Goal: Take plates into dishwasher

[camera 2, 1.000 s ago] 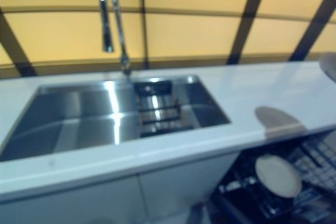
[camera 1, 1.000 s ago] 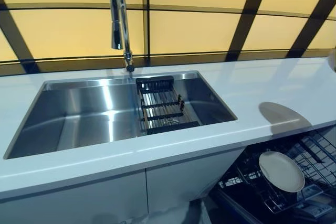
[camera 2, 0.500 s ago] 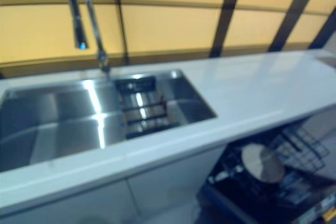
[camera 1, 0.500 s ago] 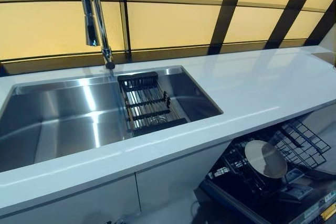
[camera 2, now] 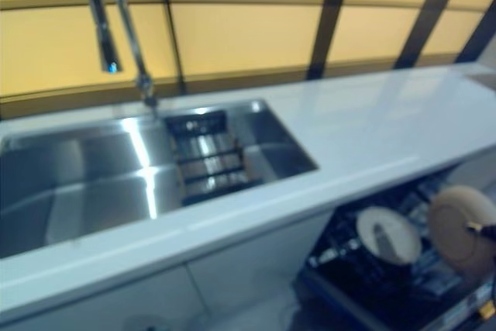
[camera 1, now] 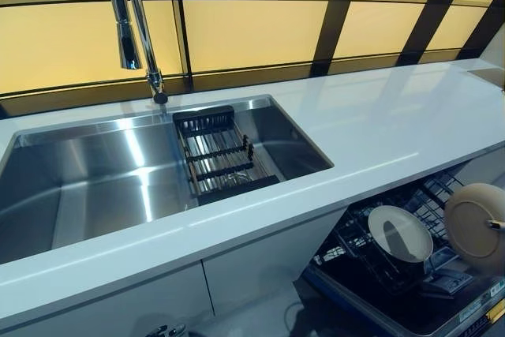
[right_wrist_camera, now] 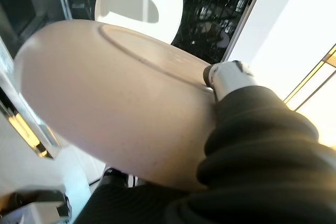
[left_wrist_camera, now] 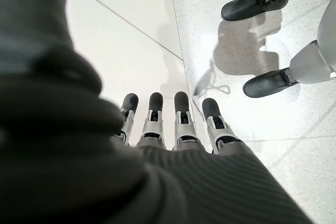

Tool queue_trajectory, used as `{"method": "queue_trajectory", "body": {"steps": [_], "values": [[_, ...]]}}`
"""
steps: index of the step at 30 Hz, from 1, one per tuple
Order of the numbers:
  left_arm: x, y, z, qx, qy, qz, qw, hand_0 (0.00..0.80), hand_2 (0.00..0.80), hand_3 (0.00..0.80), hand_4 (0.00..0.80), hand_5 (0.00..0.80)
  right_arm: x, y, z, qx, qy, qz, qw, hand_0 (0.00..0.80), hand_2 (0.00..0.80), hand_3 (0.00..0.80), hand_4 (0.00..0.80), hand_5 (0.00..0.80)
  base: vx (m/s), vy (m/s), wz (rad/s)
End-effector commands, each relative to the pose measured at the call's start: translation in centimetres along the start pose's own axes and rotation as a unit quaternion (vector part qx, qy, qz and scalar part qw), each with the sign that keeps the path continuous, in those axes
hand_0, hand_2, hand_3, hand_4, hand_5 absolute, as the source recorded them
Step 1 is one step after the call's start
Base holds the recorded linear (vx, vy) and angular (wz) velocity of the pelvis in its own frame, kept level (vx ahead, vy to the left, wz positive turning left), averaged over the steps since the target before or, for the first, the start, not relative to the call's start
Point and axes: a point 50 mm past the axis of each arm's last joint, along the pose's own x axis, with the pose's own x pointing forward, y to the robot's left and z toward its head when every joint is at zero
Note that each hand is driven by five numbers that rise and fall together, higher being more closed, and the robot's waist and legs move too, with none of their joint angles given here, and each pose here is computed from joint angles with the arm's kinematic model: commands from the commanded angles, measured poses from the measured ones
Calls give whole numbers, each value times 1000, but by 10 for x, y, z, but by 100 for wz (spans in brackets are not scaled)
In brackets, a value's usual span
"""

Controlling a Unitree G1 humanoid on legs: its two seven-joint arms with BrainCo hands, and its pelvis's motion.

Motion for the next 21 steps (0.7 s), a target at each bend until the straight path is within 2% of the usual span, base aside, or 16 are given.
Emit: {"method": "queue_trajectory", "body": {"steps": [1,12,21], "values": [[0,11,8,24,0,10,1000,0,0,0,0,0,5,-2,29,-7,-41,-22,999,800,800,800,800,800,-29,-23,-17],[1,6,12,37,-5,3,999,0,0,0,0,0,10,12,27,-10,-52,-5,999,800,800,800,800,800,-33,-16,-20],[3,1,14,36,-8,0,999,0,0,0,0,0,8,27,41,-26,-93,26,995,800,800,800,800,800,-11,-6,-2]]}}
